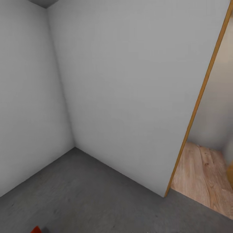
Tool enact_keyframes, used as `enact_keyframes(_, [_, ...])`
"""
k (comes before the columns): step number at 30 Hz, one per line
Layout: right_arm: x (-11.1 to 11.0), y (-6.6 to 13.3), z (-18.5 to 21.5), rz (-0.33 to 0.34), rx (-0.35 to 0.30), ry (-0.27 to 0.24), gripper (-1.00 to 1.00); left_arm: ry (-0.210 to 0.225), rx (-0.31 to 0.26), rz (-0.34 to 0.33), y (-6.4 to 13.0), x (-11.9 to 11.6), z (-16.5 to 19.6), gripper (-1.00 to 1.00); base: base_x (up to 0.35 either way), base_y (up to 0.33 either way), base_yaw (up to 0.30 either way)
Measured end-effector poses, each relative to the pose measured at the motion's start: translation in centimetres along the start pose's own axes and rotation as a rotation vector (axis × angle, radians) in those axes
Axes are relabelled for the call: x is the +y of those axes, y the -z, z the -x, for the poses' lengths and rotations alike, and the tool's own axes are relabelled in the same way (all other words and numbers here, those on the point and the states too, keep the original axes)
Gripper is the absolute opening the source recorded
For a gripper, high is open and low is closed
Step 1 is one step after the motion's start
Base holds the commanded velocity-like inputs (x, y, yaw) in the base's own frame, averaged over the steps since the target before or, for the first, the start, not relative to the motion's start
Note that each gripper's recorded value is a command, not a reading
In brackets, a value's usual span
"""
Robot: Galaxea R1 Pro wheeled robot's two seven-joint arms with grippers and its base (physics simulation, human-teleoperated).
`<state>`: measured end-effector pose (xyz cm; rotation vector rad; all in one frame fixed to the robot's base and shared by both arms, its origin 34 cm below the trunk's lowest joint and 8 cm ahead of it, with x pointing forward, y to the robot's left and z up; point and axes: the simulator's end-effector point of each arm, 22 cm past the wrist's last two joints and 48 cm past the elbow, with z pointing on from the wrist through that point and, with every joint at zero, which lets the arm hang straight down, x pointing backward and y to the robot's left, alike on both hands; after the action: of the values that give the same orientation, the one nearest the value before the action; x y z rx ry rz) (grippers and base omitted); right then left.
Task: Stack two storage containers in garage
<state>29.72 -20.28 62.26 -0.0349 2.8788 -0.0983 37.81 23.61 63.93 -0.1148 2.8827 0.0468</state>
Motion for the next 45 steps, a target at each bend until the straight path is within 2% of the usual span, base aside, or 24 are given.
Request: enact_keyframes(45, [-0.01, 0.0, -0.07, 0.0, 0.004, 0.002, 1.0, 0.0, 0.0, 0.0, 0.0, 0.0, 0.0, 1.0, 0.0, 0.0, -0.288])
